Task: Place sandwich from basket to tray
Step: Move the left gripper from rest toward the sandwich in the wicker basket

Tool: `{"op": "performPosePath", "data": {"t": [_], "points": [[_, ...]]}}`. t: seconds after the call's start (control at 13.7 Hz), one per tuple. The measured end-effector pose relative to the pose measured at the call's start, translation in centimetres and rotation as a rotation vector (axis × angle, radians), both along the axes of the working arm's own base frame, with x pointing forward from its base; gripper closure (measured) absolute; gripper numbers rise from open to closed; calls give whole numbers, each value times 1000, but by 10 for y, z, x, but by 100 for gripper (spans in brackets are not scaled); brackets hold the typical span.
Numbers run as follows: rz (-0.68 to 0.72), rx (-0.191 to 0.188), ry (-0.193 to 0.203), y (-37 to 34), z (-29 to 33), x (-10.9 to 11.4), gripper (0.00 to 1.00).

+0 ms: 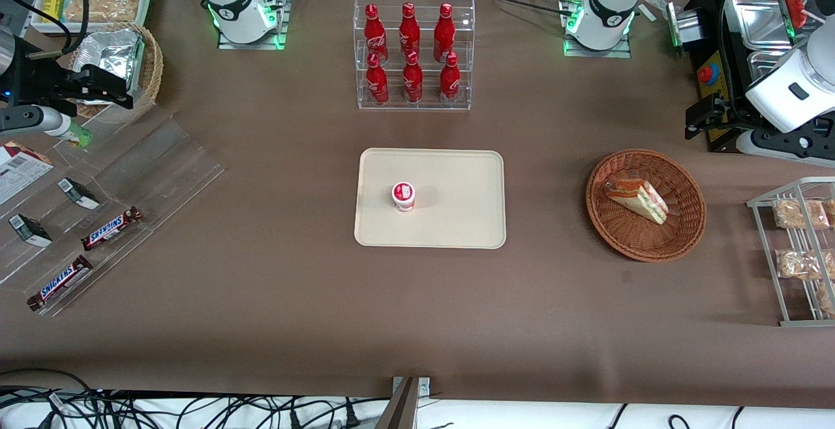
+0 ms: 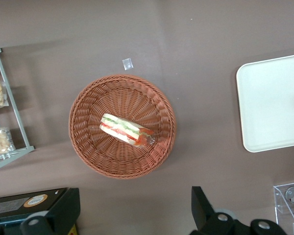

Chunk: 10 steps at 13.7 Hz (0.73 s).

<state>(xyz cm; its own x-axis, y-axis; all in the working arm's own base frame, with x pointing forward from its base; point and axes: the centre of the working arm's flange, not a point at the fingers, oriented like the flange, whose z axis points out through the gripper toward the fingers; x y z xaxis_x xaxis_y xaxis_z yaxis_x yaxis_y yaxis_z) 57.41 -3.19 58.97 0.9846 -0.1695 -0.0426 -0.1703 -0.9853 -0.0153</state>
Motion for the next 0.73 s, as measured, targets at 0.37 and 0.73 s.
{"op": "performPosePath", "data": {"t": [0.37,0.73], "points": [[5,9,6,4,-4,2,0],[136,29,36,30,-55,12,0]]}}
